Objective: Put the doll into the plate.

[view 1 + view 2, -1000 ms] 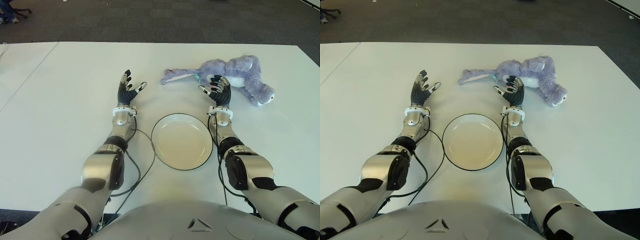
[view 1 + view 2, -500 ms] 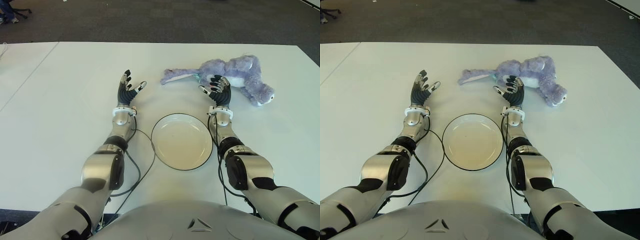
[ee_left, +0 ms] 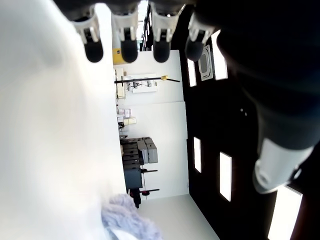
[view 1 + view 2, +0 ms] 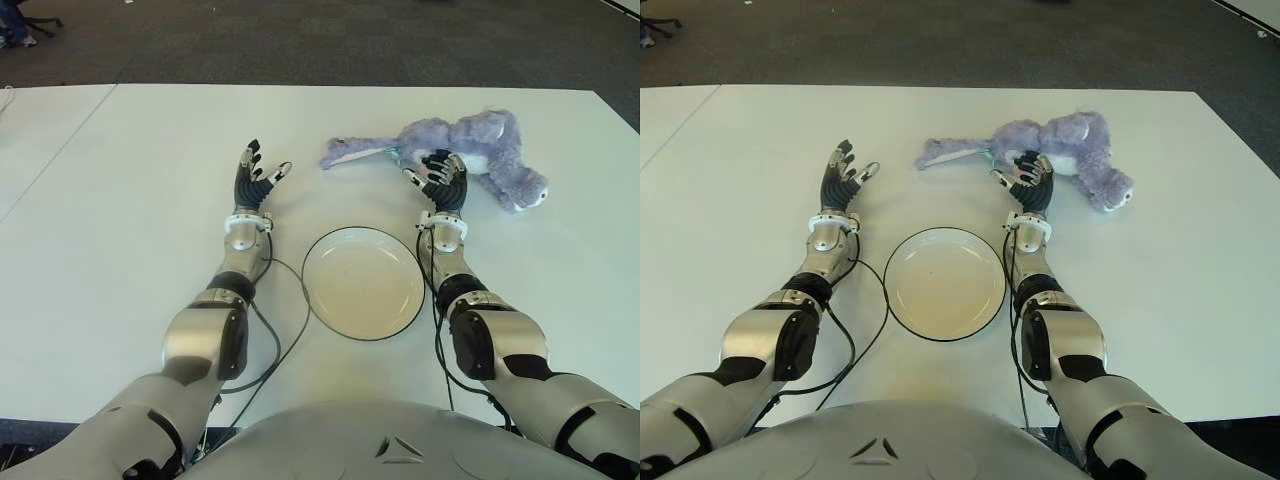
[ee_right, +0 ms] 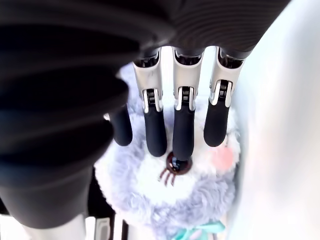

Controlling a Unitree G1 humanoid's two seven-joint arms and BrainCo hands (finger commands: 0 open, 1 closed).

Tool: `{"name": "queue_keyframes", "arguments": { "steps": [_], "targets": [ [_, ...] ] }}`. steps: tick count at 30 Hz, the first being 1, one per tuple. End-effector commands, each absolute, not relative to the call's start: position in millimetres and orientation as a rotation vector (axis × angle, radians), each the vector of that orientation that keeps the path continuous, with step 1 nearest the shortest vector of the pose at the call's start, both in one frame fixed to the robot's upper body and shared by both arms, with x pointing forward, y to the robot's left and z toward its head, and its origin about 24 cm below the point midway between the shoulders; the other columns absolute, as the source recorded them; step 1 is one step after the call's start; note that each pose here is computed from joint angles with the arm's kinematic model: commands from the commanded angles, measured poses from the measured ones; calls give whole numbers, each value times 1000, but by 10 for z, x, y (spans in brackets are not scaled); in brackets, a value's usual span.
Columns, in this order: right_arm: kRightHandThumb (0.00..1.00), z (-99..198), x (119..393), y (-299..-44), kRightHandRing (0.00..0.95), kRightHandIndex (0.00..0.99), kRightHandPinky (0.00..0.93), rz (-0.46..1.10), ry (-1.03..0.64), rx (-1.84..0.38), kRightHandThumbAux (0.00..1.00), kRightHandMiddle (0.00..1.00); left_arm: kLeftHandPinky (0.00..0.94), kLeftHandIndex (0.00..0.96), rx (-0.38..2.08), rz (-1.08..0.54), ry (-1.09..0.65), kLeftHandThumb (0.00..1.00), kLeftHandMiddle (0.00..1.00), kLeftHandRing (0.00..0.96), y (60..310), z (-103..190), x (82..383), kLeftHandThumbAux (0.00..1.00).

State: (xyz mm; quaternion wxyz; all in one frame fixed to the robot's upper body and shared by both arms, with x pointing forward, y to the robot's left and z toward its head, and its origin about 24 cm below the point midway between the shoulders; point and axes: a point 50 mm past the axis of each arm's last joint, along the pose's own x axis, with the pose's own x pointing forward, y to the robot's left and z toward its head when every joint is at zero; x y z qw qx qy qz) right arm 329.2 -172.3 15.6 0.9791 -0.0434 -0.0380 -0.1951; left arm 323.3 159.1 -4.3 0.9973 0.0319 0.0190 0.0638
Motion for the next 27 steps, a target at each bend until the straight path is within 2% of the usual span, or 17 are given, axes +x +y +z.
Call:
{"name": "queue_keyframes", "arguments": {
  "steps": [1,4,7,8,9,14,20,27],
  "targets": [
    [0,-162,2953,-1519,294,241,287,-426,-50,-37,808,284,46,0,51,152,499,0,35,33,1638,-951,2432,647],
    [0,30,3030,-1508,280,232,280,-445,-175,-29,773,272,53,0,42,160,497,0,41,37,1643,-949,2433,659],
    [0,71,3043,-1510,273,229,270,-451,-204,-28,763,268,56,0,41,163,497,0,44,39,1645,-949,2433,663],
    [0,138,3068,-1516,273,229,269,-456,-245,-17,762,268,56,0,45,162,499,0,44,40,1648,-950,2432,663],
    [0,188,3085,-1520,248,228,227,-459,-277,-9,744,257,48,1,49,162,500,0,49,42,1649,-951,2431,658],
    [9,516,3192,-1433,223,236,216,-459,-464,56,736,248,37,3,62,155,501,0,49,40,1657,-952,2429,646],
    [61,670,3236,-1454,229,229,240,-424,-554,80,751,255,10,0,72,141,487,0,35,28,1634,-926,2466,629],
    [134,814,3320,-1563,234,207,236,-382,-597,81,759,255,37,0,68,154,512,0,36,33,1649,-952,2444,625]
  ]
}}
